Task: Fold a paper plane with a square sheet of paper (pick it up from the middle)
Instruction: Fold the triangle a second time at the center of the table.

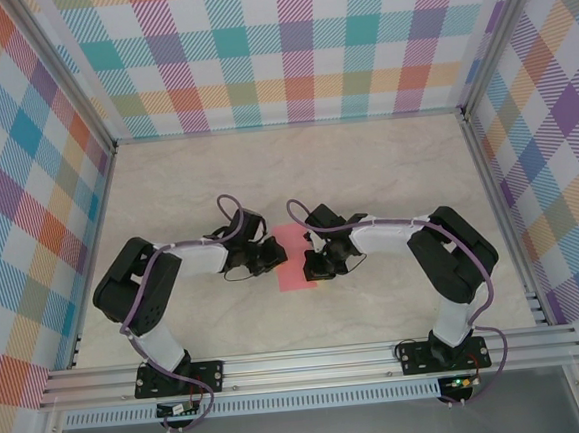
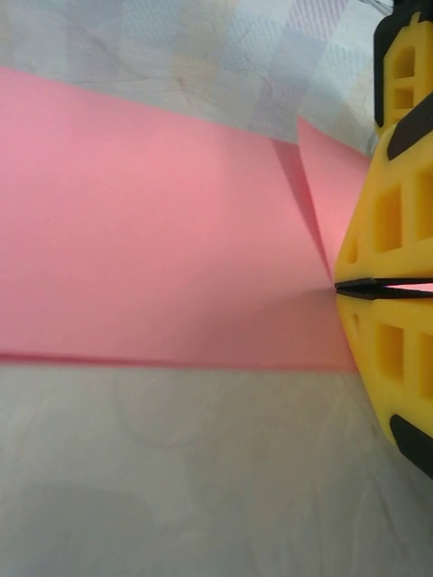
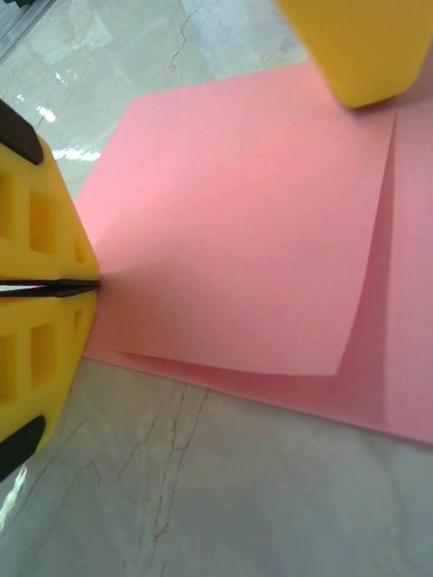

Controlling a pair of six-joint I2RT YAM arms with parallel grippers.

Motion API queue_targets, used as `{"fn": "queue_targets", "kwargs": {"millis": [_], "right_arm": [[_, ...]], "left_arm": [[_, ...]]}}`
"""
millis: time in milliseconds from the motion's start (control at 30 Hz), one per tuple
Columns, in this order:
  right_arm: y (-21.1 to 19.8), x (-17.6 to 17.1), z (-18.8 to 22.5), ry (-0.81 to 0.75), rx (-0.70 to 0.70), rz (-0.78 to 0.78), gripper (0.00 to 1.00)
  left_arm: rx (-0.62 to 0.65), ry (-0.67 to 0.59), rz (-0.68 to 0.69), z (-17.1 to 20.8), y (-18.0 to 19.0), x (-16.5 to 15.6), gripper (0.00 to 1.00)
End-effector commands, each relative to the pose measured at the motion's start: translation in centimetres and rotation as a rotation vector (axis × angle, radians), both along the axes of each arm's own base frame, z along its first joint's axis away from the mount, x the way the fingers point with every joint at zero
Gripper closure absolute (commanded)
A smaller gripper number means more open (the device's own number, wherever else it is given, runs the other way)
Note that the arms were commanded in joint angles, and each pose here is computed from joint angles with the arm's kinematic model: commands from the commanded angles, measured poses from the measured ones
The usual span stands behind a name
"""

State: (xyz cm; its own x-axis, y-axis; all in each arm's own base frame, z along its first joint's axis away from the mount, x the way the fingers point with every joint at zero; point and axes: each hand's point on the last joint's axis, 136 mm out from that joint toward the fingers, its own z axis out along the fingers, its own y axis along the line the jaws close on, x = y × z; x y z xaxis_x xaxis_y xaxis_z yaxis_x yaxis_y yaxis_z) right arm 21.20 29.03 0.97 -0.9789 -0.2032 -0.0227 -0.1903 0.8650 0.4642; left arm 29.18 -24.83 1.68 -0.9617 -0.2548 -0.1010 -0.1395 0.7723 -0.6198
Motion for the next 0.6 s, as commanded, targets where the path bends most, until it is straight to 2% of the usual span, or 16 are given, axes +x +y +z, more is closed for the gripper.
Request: {"fn": "queue_targets", "kwargs": {"millis": [0, 133, 300, 400, 567], "right_arm": [[-6.1, -3.4, -5.2, 0.107, -0.297, -0.015, 0.89], [-6.1, -3.3, -5.2, 0.105, -0.294, -0.015, 0.89], [-6.1, -3.4, -5.0, 0.106, -0.290, -0.015, 0.89], [-6.0, -3.4, -5.0, 0.108, -0.288, -0.016, 0.89], [-6.0, -3.5, -5.2, 0.114, -0.289, -0.017, 0.90]], "left_arm": [[0.185, 0.019, 0.103, -2.0, 5.2, 0.8, 0.88], [0.176, -0.018, 0.089, -0.4, 5.3, 1.4, 0.88], [0.022, -0.123, 0.032, 4.4, 2.8, 1.6, 0.87], [-0.022, -0.173, 0.002, 6.4, 1.6, 0.8, 0.87], [-0.074, -0.139, -0.052, 5.6, -0.7, -0.9, 0.87]]}}
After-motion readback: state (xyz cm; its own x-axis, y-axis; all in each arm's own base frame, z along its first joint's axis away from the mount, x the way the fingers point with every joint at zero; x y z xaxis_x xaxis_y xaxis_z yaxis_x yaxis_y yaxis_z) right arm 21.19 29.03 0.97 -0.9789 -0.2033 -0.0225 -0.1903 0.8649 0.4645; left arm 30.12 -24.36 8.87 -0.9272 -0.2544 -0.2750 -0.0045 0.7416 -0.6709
